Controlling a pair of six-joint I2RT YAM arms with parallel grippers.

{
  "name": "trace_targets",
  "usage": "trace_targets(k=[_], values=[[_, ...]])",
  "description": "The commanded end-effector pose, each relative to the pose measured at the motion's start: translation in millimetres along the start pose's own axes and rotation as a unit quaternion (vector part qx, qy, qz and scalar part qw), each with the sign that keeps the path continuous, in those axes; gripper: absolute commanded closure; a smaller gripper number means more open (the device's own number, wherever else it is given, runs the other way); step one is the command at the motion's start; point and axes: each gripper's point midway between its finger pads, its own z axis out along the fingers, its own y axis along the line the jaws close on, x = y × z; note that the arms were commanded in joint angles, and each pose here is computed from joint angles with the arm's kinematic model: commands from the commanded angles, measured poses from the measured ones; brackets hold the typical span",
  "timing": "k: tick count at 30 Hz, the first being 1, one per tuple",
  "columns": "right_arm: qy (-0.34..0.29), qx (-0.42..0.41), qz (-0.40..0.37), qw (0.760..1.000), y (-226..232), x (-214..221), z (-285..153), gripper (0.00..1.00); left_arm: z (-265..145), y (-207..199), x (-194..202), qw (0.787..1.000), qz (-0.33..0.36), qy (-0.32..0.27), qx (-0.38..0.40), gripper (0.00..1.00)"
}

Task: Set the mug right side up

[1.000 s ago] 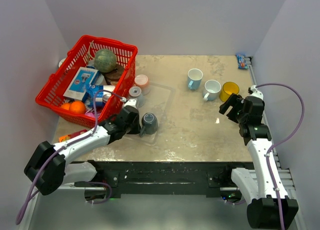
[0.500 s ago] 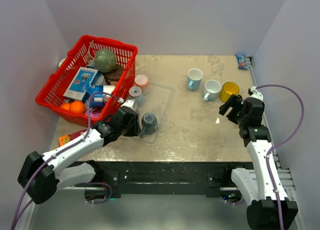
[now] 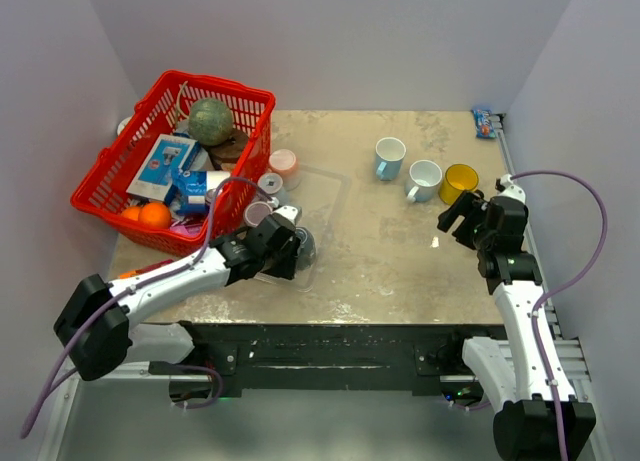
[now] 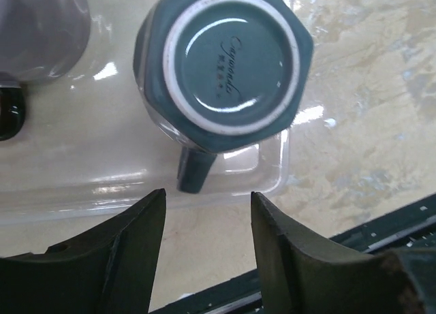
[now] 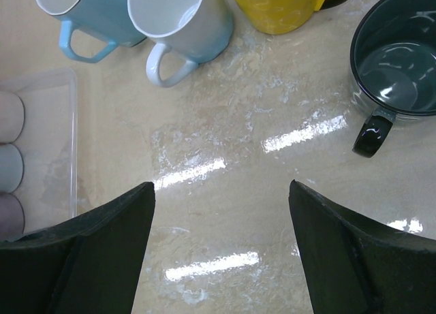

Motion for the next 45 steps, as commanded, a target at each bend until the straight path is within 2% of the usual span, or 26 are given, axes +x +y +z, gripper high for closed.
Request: trace_targets(k=[1,6,12,21,24,29,33,34,36,40,44,45], values=[[-0.008,-0.018,0.001,1.0,6.0,-2.6,-3.5,0.18,-0.8,6.5,-34.0,0.998,0.024,-0.045,-0.045,0.43],[-0.007,-0.016,-0.001,1.0,5.2,-1.9,-4.2,0.18,8.6,5.2,-42.0,0.996,0.042,-0.052,-0.057,0.43],[-0.003,-0.037,-0.002,0.999,13.7,-3.6,-9.8,0.17,23.7,4.9,-34.1,0.996,0.051,-0.036,-0.059,0.5],[0.026,-0.108,0.018,0.994,40.7,4.3,-15.9,0.16,28.4,1.5,-35.8,0.996,0.054,-0.037,-0.053,0.72],[0.032,-0.127,0.025,0.991,48.2,5.5,-17.4,0.16,28.1,0.8,-36.2,0.996,0.055,-0.037,-0.051,1.0],[0.047,-0.181,0.025,0.982,66.9,8.4,-25.8,0.16,20.0,-4.9,-42.1,0.997,0.046,-0.052,-0.034,1.0],[0.057,-0.288,0.013,0.956,95.9,18.4,-41.8,0.15,-7.1,-29.7,-68.1,0.994,0.015,-0.106,0.036,1.0],[0.048,-0.317,0.012,0.947,102.2,20.4,-43.1,0.15,-12.3,-35.7,-72.3,0.992,0.01,-0.112,0.051,1.0],[0.069,-0.376,0.036,0.923,118.6,28.3,-57.6,0.13,-27.0,-45.2,-90.4,0.988,-0.005,-0.137,0.07,1.0],[0.032,-0.446,0.044,0.894,138.0,27.2,-78.7,0.04,-53.6,-58.0,-121.8,0.978,-0.032,-0.182,0.096,1.0],[0.025,-0.505,0.041,0.862,161.2,32.4,-106.0,0.01,-90.3,-80.9,-152.4,0.958,-0.054,-0.232,0.16,1.0],[0.033,-0.522,0.034,0.852,170.1,39.1,-114.2,0.01,-105.7,-93.5,-162.0,0.946,-0.06,-0.25,0.199,1.0]])
